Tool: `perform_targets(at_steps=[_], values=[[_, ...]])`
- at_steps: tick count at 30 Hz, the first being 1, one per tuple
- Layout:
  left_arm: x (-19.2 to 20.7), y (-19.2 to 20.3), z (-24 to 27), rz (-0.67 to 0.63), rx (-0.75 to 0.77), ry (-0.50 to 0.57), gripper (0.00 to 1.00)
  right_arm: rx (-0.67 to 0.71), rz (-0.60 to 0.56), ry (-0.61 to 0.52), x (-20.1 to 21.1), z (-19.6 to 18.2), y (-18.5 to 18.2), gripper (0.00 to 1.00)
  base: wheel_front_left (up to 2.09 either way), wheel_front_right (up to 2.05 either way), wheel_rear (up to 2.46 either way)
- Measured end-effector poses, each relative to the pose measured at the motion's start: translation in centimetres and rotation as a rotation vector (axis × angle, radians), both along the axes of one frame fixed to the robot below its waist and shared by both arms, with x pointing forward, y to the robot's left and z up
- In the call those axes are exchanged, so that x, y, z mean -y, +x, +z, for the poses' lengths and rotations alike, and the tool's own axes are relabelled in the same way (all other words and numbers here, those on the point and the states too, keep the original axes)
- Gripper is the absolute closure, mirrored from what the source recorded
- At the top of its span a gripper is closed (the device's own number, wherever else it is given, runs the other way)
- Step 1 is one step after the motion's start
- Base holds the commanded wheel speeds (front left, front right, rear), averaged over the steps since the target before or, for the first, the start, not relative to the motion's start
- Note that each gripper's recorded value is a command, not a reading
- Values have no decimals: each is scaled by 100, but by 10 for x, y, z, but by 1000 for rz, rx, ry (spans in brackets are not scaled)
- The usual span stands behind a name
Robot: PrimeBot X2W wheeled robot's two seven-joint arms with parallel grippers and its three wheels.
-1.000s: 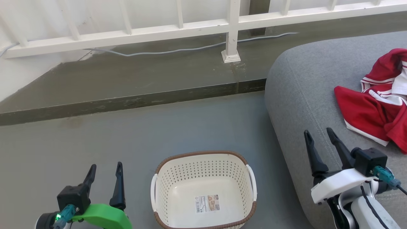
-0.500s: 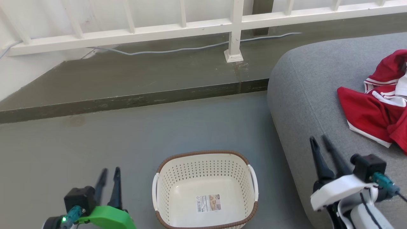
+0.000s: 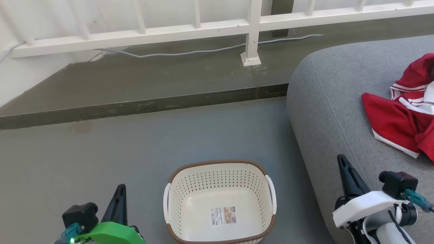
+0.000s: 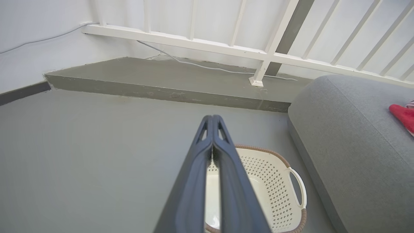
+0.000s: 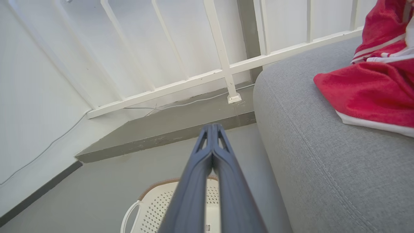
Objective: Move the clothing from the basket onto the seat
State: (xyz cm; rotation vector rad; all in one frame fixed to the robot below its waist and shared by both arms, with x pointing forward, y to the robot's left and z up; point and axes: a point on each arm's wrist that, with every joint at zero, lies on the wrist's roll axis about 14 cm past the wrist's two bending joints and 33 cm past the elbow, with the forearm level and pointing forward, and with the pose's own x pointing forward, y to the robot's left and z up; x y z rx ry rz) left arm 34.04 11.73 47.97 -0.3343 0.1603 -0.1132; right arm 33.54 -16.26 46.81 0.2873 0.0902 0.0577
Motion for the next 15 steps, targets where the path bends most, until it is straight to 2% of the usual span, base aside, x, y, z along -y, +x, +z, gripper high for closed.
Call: perform_targets(at_steps=[15], values=[[-12,1,-6,70,-65,-235,100,-50,-72,235,12,-3,6,100,0,0,0]])
